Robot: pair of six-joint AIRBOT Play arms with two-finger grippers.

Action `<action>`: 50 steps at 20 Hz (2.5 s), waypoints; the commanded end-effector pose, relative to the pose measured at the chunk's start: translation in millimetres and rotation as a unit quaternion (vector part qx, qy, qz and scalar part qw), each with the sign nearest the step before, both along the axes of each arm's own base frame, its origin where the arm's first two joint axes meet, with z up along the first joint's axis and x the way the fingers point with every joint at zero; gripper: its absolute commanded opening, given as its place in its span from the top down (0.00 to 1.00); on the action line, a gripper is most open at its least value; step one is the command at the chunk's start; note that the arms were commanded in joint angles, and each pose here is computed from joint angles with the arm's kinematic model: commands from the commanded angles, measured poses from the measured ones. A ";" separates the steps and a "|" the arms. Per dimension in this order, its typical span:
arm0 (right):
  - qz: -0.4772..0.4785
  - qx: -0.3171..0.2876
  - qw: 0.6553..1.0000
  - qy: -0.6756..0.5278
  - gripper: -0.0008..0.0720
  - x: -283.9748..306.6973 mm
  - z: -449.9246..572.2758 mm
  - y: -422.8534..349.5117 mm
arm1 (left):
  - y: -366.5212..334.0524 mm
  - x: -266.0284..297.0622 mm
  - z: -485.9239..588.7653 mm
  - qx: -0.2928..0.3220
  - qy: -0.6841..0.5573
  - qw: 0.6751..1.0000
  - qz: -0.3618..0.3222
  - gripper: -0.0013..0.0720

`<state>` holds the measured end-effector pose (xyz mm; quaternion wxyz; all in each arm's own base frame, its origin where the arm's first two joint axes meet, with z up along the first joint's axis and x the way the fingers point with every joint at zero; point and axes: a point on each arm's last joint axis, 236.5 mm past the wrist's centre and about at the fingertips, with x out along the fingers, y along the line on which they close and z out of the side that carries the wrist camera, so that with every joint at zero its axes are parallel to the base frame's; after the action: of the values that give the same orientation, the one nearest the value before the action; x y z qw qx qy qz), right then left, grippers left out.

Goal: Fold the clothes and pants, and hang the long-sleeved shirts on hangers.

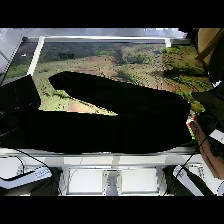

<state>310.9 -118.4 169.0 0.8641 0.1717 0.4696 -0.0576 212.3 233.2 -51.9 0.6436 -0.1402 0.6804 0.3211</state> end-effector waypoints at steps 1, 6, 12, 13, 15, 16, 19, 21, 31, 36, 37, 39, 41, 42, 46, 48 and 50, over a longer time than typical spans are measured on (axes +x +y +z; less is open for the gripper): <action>0.000 0.000 1.000 0.000 0.37 0.2 0.2 0.0 | -60.8 28.0 2.0 -0.032 -0.010 0.996 -0.088 0.13; 0.000 -0.001 1.000 -0.001 0.37 0.5 0.3 -0.4 | -100.7 -5.7 -35.9 0.007 0.068 0.971 -0.230 0.13; -0.004 -0.007 1.000 -0.011 0.37 4.5 2.7 -4.1 | -67.7 2.4 -27.7 0.116 0.074 0.960 -0.243 0.14; -0.006 -0.008 1.000 -0.013 0.37 5.6 3.1 -5.0 | -67.2 1.8 -29.3 0.115 0.076 0.960 -0.242 0.14; -0.006 -0.008 1.000 -0.013 0.37 5.8 2.7 -5.1 | -67.5 0.9 -32.5 0.112 0.082 0.960 -0.243 0.22; -0.005 -0.008 1.000 -0.012 0.37 5.6 2.6 -4.9 | -67.7 0.4 -34.6 0.110 0.085 0.960 -0.244 0.23; -0.004 -0.007 1.000 -0.010 0.37 4.7 2.1 -4.2 | -67.7 -2.7 -38.7 0.106 0.096 0.959 -0.244 0.76; -0.004 -0.006 1.000 -0.010 0.37 4.5 2.2 -4.0 | -62.4 -1.5 -33.3 0.119 0.097 0.956 -0.248 0.97; -0.004 -0.006 1.000 -0.010 0.37 4.7 2.0 -4.1 | -5.7 -74.2 0.7 0.129 0.077 0.988 -0.047 0.97; -0.004 -0.006 1.000 -0.010 0.37 4.7 2.0 -4.1 | -6.2 -84.7 -3.8 0.111 0.072 0.991 -0.012 0.05; -0.004 -0.007 1.000 -0.010 0.37 4.6 2.1 -4.1 | -6.0 -84.5 -3.5 0.111 0.072 0.991 -0.011 0.05; -0.004 -0.007 1.000 -0.010 0.37 4.6 2.2 -4.1 | -0.8 -86.9 -0.1 0.126 0.071 0.989 0.006 0.05; -0.005 -0.007 1.000 -0.010 0.37 4.8 2.1 -4.2 | -5.9 -73.7 1.1 0.115 0.037 0.992 0.031 0.05; -0.005 -0.007 1.000 -0.011 0.37 5.2 2.4 -4.6 | -13.2 -49.1 3.0 0.095 -0.012 0.995 0.039 0.05; -0.007 -0.009 1.000 -0.016 0.37 7.3 3.8 -6.1 | -65.5 118.2 69.1 0.000 -0.294 0.955 -0.041 0.05; -0.010 -0.013 1.000 -0.022 0.37 9.6 5.4 -8.2 | -95.5 182.9 101.6 -0.061 -0.364 0.927 -0.062 0.18; -0.010 -0.015 1.000 -0.025 0.37 10.6 6.1 -9.0 | -112.3 227.4 103.0 -0.128 -0.372 0.918 -0.049 0.19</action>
<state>319.3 -125.8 173.5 0.8745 0.1667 0.4505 -0.0673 355.9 164.6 17.0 0.8184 -0.2113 0.4854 0.2236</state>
